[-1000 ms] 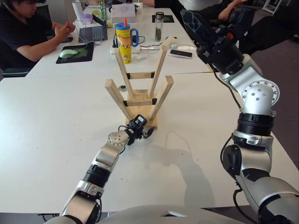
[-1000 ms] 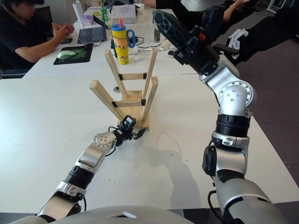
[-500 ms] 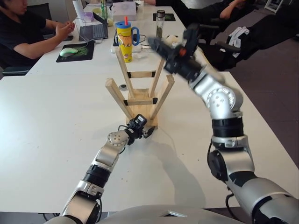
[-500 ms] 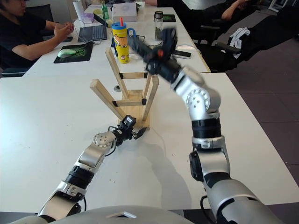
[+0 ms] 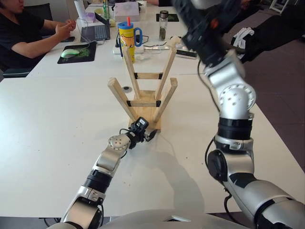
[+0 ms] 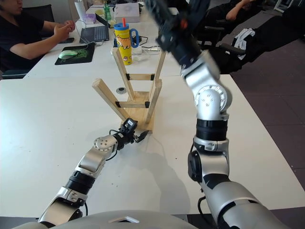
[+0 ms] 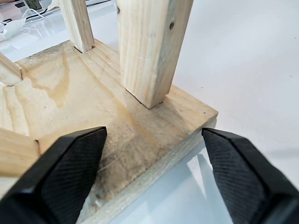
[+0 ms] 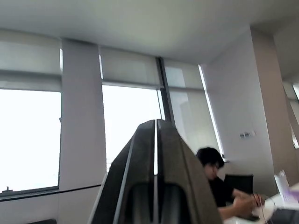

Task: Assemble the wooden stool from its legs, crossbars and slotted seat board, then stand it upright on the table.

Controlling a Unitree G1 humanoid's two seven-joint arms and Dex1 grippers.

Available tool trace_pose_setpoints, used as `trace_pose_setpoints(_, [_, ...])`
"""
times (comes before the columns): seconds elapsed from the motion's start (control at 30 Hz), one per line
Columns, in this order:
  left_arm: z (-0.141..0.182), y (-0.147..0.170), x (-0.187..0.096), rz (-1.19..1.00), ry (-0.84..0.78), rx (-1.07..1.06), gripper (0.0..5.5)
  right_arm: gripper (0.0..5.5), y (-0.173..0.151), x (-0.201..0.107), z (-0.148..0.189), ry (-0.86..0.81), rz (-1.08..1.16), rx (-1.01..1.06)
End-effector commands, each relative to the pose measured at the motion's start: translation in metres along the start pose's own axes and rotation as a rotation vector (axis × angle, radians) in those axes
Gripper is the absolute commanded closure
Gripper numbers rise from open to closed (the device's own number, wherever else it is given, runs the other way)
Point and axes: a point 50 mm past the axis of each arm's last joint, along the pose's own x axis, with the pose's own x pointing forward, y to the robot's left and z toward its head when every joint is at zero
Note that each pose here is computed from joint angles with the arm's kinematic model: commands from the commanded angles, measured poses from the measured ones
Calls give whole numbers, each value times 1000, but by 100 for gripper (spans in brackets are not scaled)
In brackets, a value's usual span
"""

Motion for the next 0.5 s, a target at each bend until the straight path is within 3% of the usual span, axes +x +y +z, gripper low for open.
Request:
trace_pose_setpoints(0.03, [-89,-15,-24,2,387,-164,174,545,-27,-70,-104,497,-374,129])
trace_pose_setpoints(0.1, [-85,-14,-22,1,377,-160,174,545,-22,-162,-172,937,-592,192])
trace_pose_setpoints(0.13, [-83,-13,-20,-2,373,-158,174,545,-17,-195,-186,1040,-660,202])
trace_pose_setpoints(0.2, [-82,-13,-19,-5,371,-156,174,545,-13,-216,-191,1094,-669,164])
trace_pose_setpoints(0.37, [-81,-16,-15,0,346,-202,174,545,-47,-101,-108,497,-420,-164])
trace_pose_setpoints(0.5, [-38,-4,-10,96,22,-185,174,545,-55,-79,-53,248,-451,-328])
